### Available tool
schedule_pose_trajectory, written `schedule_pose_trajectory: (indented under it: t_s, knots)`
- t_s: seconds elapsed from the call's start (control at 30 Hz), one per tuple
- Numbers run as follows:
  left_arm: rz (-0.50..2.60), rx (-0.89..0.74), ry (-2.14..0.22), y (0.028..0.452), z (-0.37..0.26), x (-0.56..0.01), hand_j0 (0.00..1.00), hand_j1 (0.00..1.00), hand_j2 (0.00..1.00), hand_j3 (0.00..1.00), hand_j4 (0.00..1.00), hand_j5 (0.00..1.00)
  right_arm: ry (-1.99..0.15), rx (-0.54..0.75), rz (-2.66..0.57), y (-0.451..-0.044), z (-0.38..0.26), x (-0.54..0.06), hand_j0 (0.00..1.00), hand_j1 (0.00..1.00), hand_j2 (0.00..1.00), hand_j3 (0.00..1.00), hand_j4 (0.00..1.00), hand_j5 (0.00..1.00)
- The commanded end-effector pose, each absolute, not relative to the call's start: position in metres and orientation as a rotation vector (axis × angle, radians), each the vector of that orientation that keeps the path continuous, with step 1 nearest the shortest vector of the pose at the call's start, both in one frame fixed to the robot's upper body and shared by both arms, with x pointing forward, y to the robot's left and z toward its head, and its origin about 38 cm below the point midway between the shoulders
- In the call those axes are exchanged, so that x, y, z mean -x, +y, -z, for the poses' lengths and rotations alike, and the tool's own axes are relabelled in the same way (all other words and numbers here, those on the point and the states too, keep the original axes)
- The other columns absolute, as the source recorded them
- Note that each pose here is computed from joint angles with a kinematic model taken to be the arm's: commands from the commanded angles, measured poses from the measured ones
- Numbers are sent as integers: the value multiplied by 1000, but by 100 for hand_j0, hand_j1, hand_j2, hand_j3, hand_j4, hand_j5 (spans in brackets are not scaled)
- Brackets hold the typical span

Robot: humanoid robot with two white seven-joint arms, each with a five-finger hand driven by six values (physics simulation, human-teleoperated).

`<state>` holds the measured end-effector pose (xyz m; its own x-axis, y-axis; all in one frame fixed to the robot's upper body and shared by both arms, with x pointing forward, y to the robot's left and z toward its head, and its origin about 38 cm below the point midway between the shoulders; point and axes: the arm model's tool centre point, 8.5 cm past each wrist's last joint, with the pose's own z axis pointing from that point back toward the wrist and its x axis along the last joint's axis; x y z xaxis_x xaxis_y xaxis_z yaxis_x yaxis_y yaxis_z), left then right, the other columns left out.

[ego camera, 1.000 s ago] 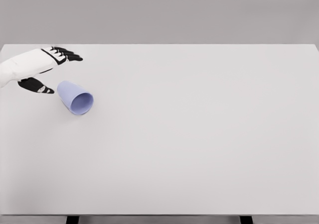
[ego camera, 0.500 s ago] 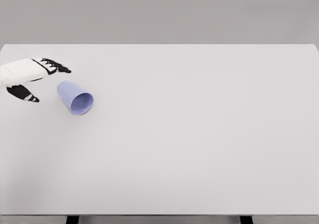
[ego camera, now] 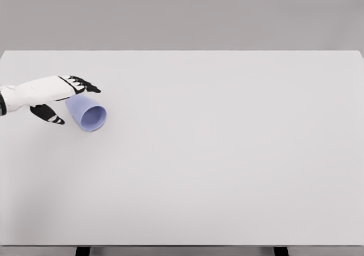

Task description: Flip the cup with left arm and place it on the table

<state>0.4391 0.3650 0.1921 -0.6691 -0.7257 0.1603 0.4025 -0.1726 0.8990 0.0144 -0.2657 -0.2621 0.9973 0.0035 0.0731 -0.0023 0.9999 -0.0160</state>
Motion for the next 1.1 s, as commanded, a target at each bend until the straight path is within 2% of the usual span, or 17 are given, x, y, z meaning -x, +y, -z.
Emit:
schedule_pose_trajectory:
  t_s: [0.0, 0.23, 1.07]
  knots:
    - [1912, -386, -1341, 362, -189, -440, 100, 100, 100, 100, 100, 100, -72, 16, -3, -266, 262, -14, 100, 100, 100, 100, 100, 100]
    - [1948, -364, -1313, 348, -172, -442, 100, 100, 100, 100, 100, 100, -74, 16, -3, -266, 262, -15, 100, 100, 100, 100, 100, 100]
    - [1955, -388, -1241, 350, -152, -452, 97, 97, 97, 97, 97, 97, -74, 16, -3, -266, 262, -15, 100, 100, 100, 100, 100, 100]
